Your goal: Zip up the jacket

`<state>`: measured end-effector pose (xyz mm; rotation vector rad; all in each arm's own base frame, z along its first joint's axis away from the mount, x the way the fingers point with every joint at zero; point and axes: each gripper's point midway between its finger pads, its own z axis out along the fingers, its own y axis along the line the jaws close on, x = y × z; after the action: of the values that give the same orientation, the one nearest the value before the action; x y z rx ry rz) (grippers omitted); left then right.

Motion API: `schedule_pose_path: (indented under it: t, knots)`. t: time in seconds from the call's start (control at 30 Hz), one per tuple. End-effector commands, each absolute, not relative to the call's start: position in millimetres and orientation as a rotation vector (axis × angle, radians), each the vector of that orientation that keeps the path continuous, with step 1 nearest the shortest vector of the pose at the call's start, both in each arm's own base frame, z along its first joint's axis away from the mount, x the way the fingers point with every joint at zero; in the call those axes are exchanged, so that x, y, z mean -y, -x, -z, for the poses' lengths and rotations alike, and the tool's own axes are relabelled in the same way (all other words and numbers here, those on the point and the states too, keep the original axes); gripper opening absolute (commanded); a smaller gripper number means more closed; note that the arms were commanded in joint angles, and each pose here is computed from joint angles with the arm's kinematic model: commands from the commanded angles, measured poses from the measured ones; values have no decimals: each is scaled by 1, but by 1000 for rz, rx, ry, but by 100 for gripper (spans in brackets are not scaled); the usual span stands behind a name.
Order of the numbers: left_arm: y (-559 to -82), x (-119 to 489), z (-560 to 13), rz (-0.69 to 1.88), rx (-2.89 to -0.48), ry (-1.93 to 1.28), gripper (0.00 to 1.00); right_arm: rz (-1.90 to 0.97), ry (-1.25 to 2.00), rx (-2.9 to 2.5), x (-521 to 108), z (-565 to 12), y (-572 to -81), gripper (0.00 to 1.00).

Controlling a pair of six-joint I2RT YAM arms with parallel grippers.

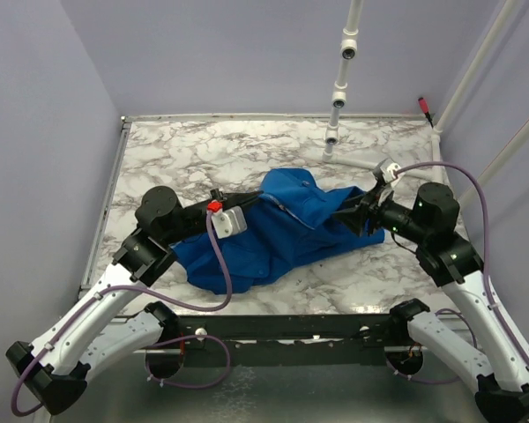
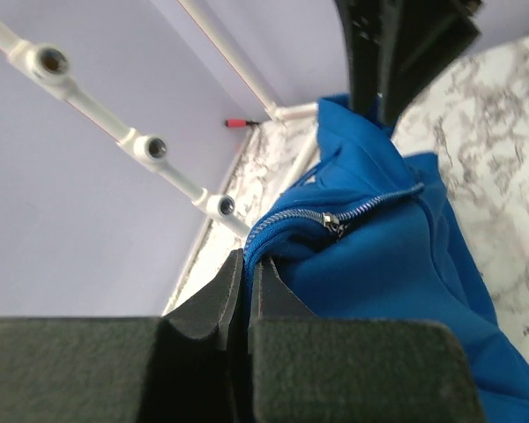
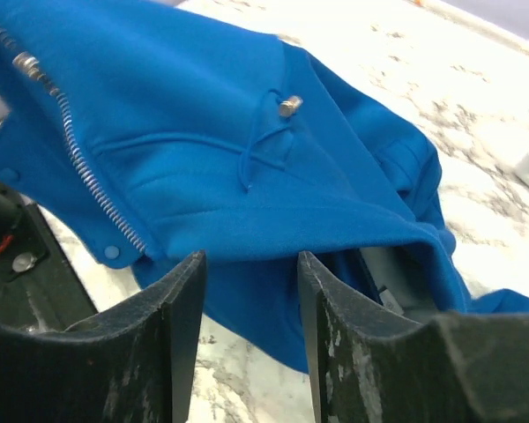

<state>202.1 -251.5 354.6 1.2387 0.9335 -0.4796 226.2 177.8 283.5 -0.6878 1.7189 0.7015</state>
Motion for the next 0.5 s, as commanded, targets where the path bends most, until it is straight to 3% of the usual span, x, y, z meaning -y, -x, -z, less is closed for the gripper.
schedule_pose_path:
  t: [0.0,0.2,0.47]
  knots:
    - [-200,244,-430,475,-820,-1060,0,-971,785,-1545,-199,-326,-171,54]
    - [-198,250,-436,534,-801,-1047,0,-1361,891,-1305,-228,-384,-135,70]
    - [-197,258,-447,620,-823,-1021,0,-1539,1002,-1298,-263,-363,-149,64]
